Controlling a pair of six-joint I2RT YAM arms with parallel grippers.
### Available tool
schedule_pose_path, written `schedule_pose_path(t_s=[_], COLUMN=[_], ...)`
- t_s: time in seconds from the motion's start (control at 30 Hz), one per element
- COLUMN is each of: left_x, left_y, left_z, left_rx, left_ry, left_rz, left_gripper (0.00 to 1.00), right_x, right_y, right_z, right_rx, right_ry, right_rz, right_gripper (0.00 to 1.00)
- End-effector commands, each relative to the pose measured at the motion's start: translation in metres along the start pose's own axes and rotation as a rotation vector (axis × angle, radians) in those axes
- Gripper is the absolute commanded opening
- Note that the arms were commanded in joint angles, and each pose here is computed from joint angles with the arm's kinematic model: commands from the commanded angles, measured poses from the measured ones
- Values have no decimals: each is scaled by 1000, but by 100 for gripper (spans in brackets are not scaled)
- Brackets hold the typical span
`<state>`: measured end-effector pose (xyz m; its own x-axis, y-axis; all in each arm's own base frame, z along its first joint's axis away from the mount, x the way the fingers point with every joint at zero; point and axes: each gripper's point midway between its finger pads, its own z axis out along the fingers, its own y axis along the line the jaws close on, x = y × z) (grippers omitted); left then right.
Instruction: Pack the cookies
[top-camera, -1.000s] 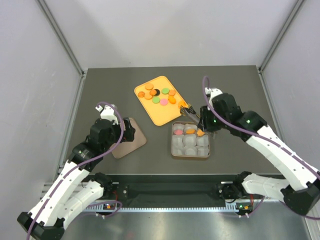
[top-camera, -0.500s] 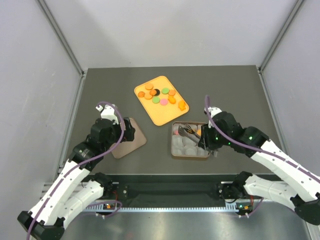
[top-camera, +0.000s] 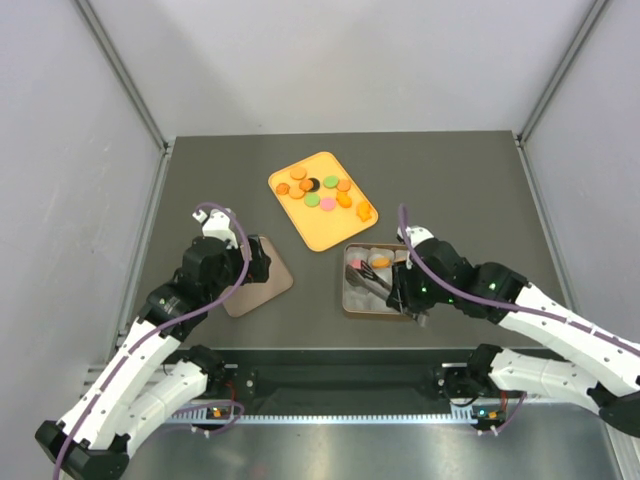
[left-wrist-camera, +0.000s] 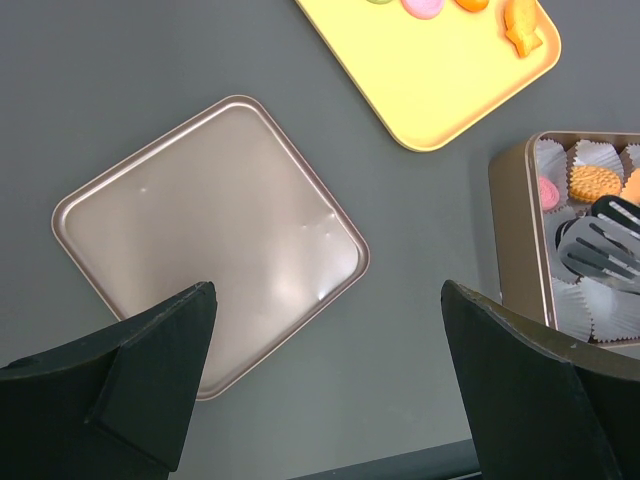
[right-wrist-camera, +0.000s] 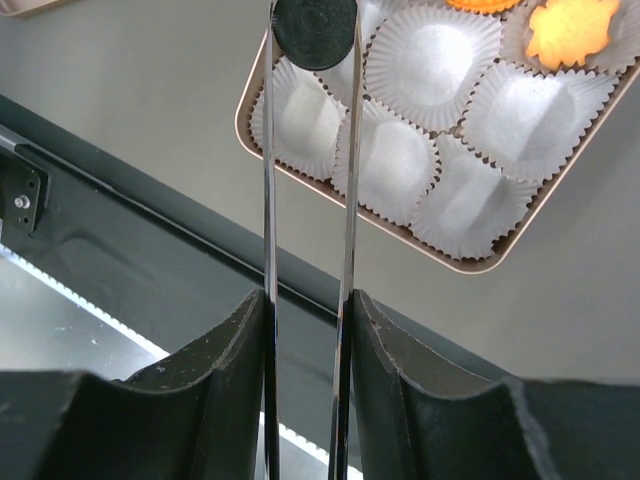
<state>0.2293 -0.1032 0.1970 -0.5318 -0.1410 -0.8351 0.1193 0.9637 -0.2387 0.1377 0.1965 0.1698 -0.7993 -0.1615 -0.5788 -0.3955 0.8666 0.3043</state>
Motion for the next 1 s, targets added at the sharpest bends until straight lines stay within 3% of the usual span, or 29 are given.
schedule_pose_path(t_s=[0.0,0.97], left_x=[-4,-4], left_y=[-1,0], left_z=[0,0], left_rx=[-3,-3], left_ry=[-20,-20], left_rz=[-14,-14], left_gripper=[99,99], right_x=[-14,-11], right_y=[11,13], right_z=[1,14], right_rx=[-26,-19], right_ry=[-67,-59], right_rz=[18,12], right_gripper=[35,45])
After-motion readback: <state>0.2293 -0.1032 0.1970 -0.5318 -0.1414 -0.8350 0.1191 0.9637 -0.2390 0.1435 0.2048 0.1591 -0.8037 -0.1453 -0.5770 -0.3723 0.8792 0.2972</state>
